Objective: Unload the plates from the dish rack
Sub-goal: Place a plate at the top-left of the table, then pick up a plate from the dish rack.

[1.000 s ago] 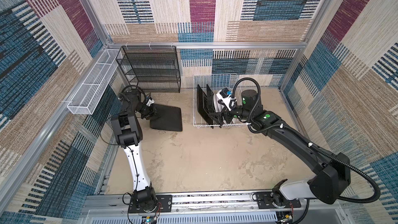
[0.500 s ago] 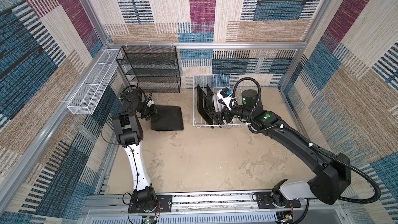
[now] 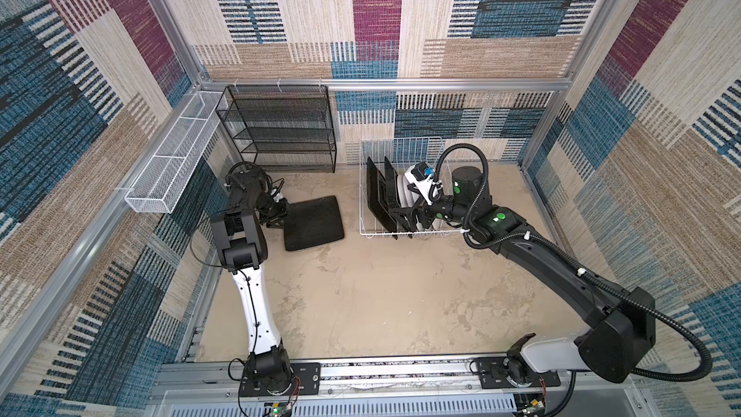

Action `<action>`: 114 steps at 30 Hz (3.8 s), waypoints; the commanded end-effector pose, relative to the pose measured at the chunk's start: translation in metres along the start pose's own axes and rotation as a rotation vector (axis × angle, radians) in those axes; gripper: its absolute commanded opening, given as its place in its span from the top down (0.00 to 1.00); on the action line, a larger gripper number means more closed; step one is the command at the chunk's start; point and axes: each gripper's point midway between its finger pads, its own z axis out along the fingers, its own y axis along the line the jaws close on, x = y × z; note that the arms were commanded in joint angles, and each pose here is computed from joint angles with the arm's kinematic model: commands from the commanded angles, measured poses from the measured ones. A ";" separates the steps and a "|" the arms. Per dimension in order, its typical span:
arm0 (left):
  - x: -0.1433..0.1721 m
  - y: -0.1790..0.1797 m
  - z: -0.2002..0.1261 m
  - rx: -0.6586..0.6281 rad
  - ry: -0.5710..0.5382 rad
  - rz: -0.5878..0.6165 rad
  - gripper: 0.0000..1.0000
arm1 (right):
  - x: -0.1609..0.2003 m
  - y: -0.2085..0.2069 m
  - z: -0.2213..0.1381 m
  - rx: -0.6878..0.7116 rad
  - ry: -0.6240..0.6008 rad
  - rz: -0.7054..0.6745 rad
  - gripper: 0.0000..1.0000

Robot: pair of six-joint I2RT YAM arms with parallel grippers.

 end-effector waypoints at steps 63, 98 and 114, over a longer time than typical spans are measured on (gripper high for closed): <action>0.089 -0.314 -0.102 0.301 -0.390 0.276 0.32 | 0.003 -0.038 -0.010 0.230 -0.052 0.239 0.00; 0.078 -0.338 -0.043 0.231 -0.302 0.204 0.74 | 0.011 -0.057 -0.011 0.263 0.006 0.241 0.00; 0.084 -0.336 -0.040 0.236 -0.265 0.182 1.00 | 0.004 -0.059 -0.021 0.296 -0.017 0.234 0.00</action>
